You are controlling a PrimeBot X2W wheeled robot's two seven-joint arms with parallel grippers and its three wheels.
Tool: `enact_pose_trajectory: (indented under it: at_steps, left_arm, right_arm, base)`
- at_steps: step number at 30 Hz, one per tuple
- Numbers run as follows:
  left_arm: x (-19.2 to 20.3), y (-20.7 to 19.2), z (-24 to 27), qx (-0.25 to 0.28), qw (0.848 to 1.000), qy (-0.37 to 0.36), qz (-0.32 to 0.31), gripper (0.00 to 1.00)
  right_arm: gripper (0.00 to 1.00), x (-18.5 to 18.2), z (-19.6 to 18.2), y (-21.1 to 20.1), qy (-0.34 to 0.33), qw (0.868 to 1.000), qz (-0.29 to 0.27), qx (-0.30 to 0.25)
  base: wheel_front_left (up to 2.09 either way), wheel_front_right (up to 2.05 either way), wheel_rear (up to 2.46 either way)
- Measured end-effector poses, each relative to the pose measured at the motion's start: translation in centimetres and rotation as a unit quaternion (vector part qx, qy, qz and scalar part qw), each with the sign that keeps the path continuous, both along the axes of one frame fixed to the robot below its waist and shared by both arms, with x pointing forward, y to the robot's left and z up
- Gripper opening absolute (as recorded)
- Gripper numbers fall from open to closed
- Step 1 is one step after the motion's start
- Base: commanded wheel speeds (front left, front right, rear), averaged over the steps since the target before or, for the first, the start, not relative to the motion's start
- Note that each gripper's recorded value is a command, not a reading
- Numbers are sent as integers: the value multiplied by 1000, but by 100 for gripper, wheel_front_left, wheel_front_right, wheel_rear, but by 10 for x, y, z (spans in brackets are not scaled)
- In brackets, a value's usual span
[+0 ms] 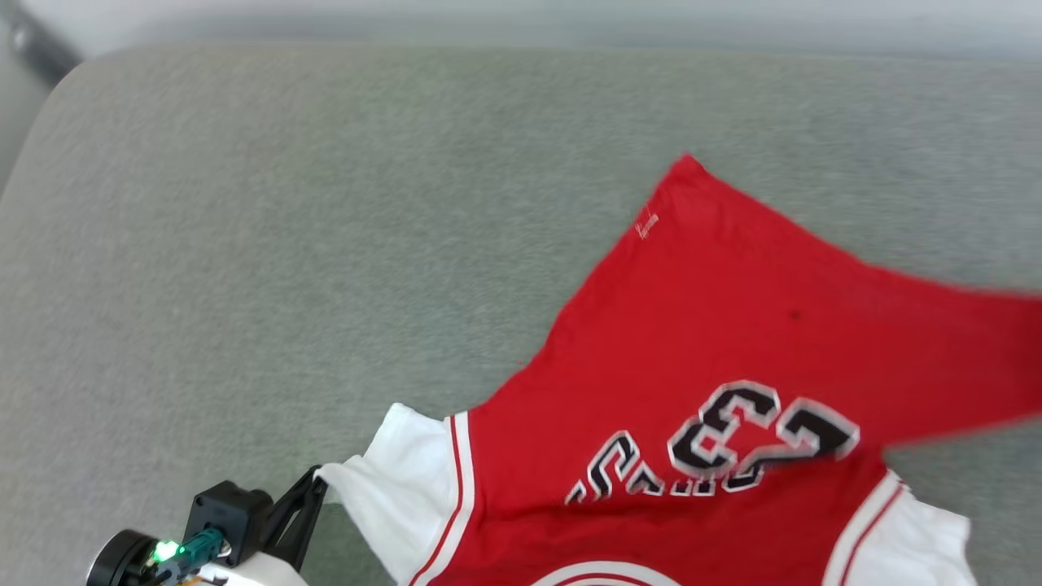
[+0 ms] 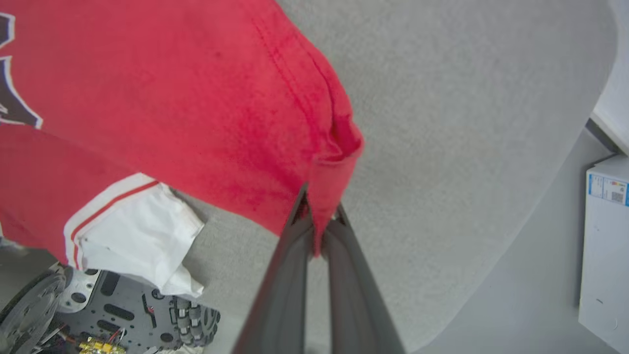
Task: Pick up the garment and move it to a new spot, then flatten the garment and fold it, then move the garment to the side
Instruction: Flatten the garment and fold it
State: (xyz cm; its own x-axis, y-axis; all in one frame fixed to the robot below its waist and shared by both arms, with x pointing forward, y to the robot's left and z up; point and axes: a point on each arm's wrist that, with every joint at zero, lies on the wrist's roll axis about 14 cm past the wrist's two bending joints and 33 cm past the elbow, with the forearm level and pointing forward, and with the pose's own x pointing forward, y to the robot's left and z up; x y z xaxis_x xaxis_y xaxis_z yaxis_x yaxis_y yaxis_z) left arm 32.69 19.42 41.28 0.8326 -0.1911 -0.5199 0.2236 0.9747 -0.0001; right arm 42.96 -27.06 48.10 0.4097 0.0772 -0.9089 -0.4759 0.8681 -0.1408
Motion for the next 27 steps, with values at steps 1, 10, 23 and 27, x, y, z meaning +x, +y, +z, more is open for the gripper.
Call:
enact_pose_trajectory:
  at_steps: [1, 10, 23, 27]
  left_arm:
    - [0, -2, 1, 0, 1000, -2, -4, 0]
    - [9, -19, 9, -10, 999, -20, -38, 0]
    - [11, -21, 8, -11, 999, -19, -47, 0]
    - [8, -20, 10, -10, 999, -20, -45, 0]
  right_arm:
    - [0, -16, -6, -8, 15, 1000, -6, -6]
    - [0, -158, -72, -46, 142, 986, -85, 20]
    - [100, -175, -85, -38, 90, 985, -127, 74]
    - [100, -121, -45, -39, -6, 991, -109, 79]
  base:
    - [0, 0, 0]
    - [0, 0, 0]
    - [0, 0, 0]
    - [0, 0, 0]
